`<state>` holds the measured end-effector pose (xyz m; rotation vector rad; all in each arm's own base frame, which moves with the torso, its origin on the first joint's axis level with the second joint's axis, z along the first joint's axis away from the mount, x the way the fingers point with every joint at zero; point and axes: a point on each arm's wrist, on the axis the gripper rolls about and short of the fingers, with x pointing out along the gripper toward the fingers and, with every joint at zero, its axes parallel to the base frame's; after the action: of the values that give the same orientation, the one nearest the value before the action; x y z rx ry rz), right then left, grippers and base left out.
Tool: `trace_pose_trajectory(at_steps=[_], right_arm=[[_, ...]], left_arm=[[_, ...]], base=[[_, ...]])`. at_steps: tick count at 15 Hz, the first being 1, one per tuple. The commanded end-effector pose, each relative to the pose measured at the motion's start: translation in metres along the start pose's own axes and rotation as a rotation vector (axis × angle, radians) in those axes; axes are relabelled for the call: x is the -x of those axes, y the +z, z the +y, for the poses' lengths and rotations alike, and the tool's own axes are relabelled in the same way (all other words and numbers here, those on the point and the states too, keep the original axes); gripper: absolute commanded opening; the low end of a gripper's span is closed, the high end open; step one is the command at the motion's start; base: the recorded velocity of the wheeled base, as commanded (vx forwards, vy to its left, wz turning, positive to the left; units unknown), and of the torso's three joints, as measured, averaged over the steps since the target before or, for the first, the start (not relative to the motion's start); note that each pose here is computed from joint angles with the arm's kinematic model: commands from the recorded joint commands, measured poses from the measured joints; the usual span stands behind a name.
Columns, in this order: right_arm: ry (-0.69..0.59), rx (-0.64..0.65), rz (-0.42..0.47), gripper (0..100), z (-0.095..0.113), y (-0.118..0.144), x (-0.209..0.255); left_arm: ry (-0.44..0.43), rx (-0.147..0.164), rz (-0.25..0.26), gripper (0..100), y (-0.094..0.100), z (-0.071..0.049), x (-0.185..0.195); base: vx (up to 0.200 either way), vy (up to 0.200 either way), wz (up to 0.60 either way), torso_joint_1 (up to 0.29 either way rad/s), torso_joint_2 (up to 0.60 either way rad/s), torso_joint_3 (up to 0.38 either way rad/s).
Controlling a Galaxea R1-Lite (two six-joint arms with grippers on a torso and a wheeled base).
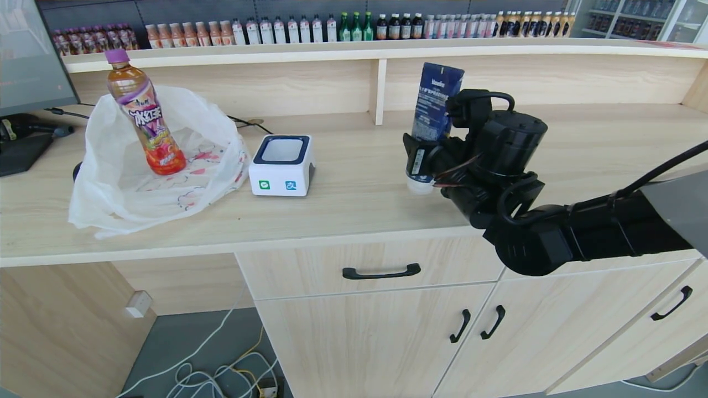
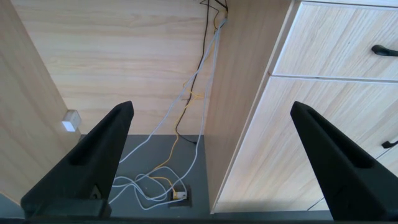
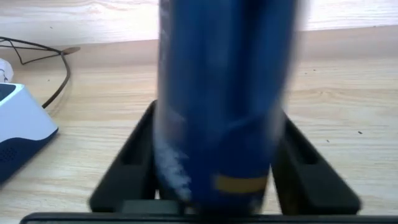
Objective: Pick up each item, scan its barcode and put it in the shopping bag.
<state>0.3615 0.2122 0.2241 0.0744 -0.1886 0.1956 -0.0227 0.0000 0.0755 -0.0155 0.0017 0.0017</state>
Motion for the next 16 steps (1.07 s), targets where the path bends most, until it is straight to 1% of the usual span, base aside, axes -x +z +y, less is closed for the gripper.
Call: trace_pose_trajectory(at_steps=[1,11,13,16], right_arm=[[0.001,0.000,-0.001,0,0.001,0.000,0.000],[0.004,-0.004,-0.005,0,0.001,0.003,0.002],[0.004,-0.006,-0.011,0,0.001,0.005,0.002],[0.007,-0.013,-0.038,0,0.000,0.020,0.008]], left_arm=[[0.001,0.000,0.000,100,0.000,0.000,0.000],[0.001,0.000,0.000,100,0.000,0.000,0.000],[0.001,0.000,0.000,100,0.000,0.000,0.000],[0.001,0.000,0.000,100,0.000,0.000,0.000]], base=[[0.000,0.000,0.00,0.000,0.00,0.000],[0.000,0.000,0.00,0.000,0.00,0.000],[0.000,0.000,0.00,0.000,0.00,0.000],[0.000,0.000,0.00,0.000,0.00,0.000]])
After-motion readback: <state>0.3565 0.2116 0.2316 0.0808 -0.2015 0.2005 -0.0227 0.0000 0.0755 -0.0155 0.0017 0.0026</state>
